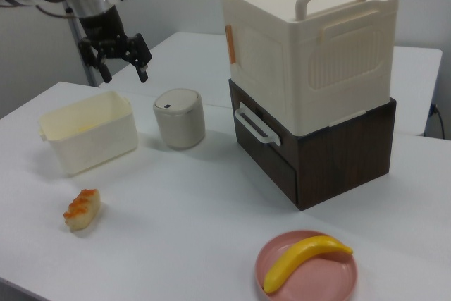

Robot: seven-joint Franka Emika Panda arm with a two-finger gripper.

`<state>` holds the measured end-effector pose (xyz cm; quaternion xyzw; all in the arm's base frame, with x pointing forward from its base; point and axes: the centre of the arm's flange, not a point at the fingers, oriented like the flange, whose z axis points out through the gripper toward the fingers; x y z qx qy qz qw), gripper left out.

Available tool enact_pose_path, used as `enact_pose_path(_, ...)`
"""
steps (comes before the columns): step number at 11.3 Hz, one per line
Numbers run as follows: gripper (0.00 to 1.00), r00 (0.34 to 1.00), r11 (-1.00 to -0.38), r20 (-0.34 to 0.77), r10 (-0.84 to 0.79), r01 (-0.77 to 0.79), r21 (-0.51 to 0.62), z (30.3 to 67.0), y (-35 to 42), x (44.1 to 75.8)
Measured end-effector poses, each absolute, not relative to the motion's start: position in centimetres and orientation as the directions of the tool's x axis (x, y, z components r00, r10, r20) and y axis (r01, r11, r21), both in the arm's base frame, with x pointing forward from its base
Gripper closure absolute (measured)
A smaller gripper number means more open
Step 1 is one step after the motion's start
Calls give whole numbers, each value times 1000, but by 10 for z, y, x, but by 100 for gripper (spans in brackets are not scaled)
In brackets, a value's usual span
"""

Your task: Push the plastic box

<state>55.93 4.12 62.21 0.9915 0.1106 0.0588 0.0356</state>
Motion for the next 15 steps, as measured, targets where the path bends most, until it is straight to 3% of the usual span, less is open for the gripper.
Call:
enact_pose_path(2,0,989,-995,126,-80,-86,45,632,23,551)
enact_pose_path(4,0,975,-981,119,-190,-194,27,628,21,551)
enact_pose_path(15,0,973,-978,94,-210,-211,-4,619,-16,553)
